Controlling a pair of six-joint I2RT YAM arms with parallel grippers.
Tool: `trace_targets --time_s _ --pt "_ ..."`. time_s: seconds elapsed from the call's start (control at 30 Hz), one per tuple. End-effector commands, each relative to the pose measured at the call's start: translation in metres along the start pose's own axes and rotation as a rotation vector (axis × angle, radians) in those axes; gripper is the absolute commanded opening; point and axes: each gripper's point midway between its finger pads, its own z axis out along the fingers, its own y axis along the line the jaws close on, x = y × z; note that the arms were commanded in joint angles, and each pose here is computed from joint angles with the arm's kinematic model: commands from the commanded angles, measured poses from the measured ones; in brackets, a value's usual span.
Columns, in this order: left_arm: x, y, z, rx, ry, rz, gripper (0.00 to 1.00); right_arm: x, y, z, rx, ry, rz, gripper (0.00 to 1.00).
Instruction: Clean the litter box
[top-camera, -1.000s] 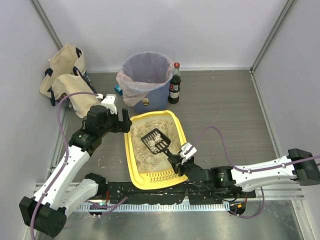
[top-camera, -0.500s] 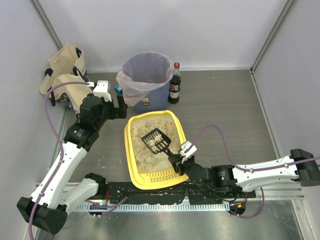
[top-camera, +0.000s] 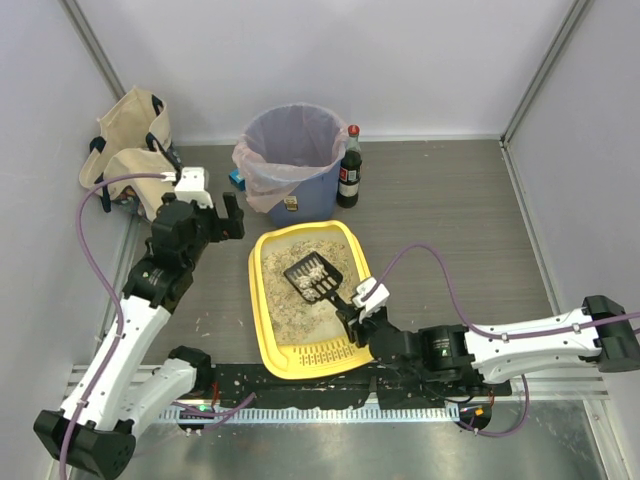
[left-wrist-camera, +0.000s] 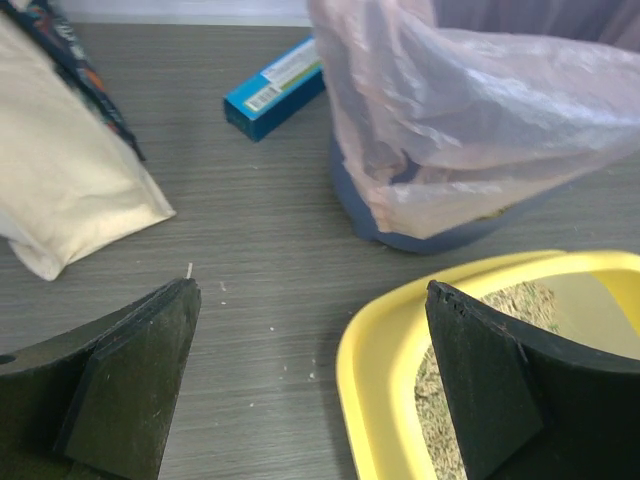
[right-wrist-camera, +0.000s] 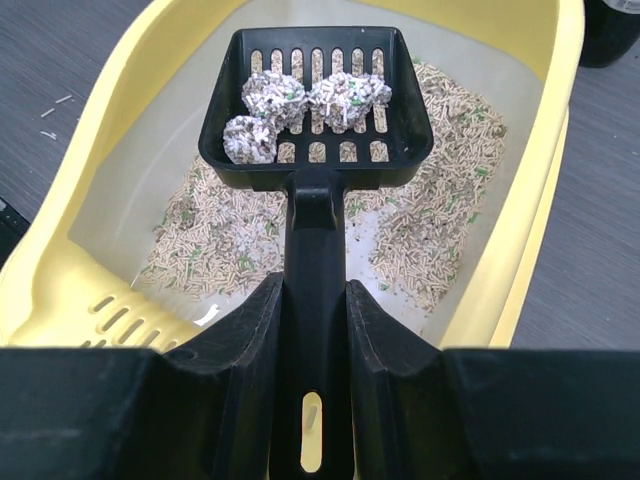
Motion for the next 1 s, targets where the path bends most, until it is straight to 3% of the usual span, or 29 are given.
trace_targets --time_s 0.0,0.2,0.33,0.53,0.7,0.83,0.97 --pt "-0.024 0.027 0.0 -0.11 -0.079 -0.078 1.0 -0.043 -0.006 -0.011 0.027 -0.056 0.044 0.01" --pt "-0.021 0.034 0.005 -0.084 -0.066 -0.158 1.0 -0.074 -0.013 -0.022 0.053 -0.079 0.048 0.01" --pt "-0.018 0.032 0.007 -0.077 -0.052 -0.161 1.0 -0.128 -0.01 -0.031 0.037 -0.149 0.122 0.01" --pt "-0.017 0.029 0.008 -0.064 -0.048 -0.169 1.0 -0.172 -0.019 -0.021 0.025 -0.179 0.146 0.01" --pt "-0.015 0.034 0.006 -0.088 -0.046 -0.161 1.0 -0.192 -0.038 0.005 0.052 -0.117 0.082 0.01" --pt "-0.018 0.037 0.002 -0.1 -0.059 -0.152 1.0 -0.236 -0.05 0.006 0.099 -0.183 0.008 0.01" --pt "-0.015 0.037 0.002 -0.099 -0.053 -0.155 1.0 -0.252 -0.064 0.02 0.115 -0.197 0.0 0.01"
